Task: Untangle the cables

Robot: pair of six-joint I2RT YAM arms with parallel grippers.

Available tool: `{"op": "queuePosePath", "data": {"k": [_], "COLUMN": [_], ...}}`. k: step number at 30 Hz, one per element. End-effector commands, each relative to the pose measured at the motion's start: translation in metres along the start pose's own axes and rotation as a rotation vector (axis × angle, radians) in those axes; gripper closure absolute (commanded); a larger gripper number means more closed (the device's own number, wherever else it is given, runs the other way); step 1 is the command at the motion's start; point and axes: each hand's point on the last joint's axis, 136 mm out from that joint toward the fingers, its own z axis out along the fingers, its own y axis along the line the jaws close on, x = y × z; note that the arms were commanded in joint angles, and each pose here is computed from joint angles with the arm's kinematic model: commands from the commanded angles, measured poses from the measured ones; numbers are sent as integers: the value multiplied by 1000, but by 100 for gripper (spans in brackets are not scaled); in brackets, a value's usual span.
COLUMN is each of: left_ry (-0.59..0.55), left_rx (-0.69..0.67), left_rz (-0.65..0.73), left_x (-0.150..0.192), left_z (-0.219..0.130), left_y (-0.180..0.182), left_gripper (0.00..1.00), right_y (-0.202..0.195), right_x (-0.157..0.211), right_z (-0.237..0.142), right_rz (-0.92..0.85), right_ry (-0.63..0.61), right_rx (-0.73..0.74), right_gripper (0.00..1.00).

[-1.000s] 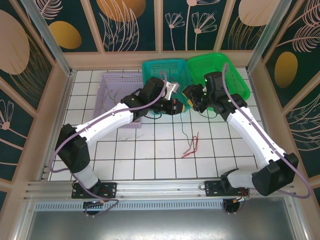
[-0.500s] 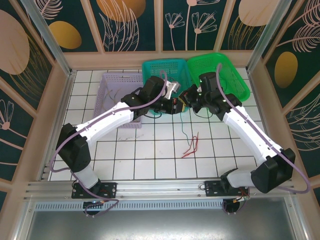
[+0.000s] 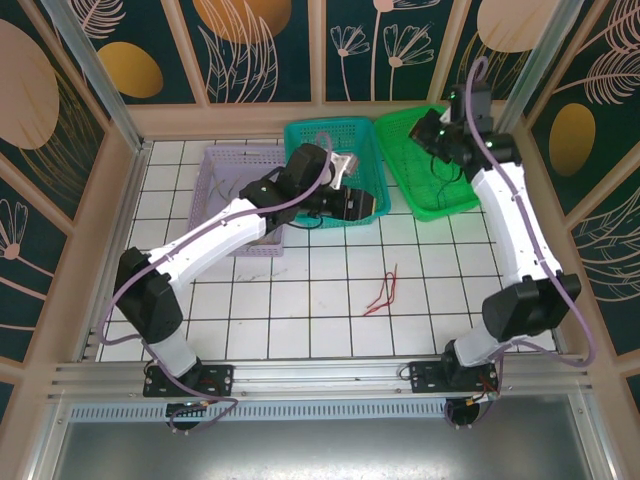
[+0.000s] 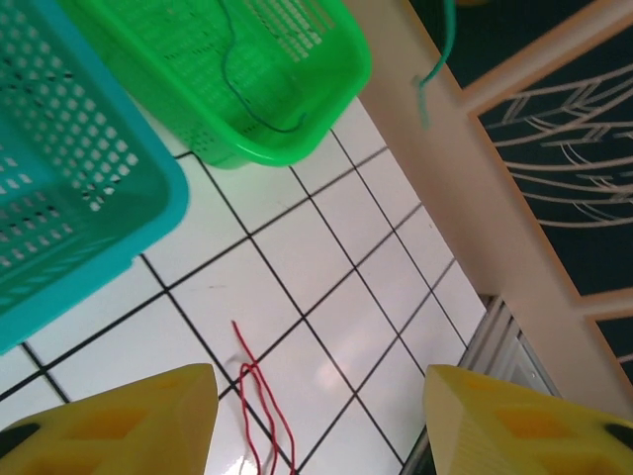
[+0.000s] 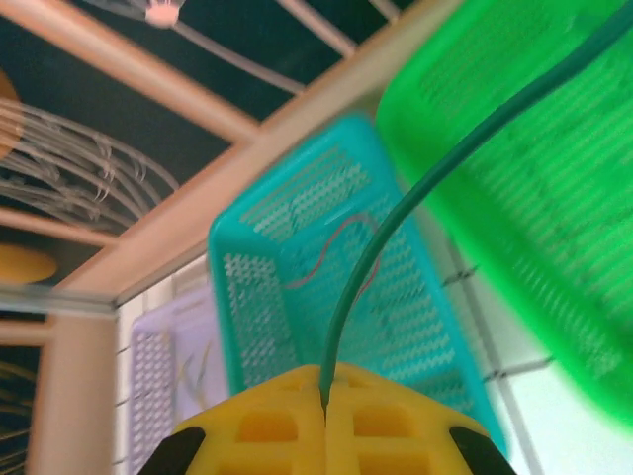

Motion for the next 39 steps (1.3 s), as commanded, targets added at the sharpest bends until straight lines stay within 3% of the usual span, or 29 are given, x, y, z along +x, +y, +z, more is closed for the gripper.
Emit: {"op": "queuePosePath", "data": {"k": [1, 6, 12, 15, 18, 20, 24, 28, 32, 39], "left_ry": [-77, -84, -121, -130, -129, -123, -117, -109, -103, -77], "left_rx": [-46, -31, -49, -54, -59, -60, -63, -71, -83, -80], "left_rz": [-33, -64, -93, -111, -119, -120, -120, -124, -137, -145], "left_x": [-16, -9, -6, -3, 0, 2, 4, 9, 18, 35], "left_z": [-27, -32, -43, -48, -49, -47, -41, -34, -30, -29], "left_y": [2, 3, 7, 9, 11, 13, 17, 24, 33, 40], "left_gripper": [42, 43, 43, 43, 43, 43, 43, 43, 45, 47], "right_y": [-23, -40, -82, -101, -94, -85, -80, -70, -78, -101], "right_x": [-26, -58, -39, -23, -30, -42, -54, -38, 36, 240], "right_z": [24, 82, 161, 185, 181, 167, 125, 72, 28, -23], "right_rz": [-170, -286, -264, -195, -173, -159, -108, -37, 48, 167], "right_ry": [-29, -58, 74, 141, 121, 81, 21, -46, 9, 395], "right_rx": [88, 104, 172, 185, 186, 194, 247, 248, 290, 287], "right_gripper": [100, 100, 100, 64, 45, 41, 40, 45, 51, 53]}}
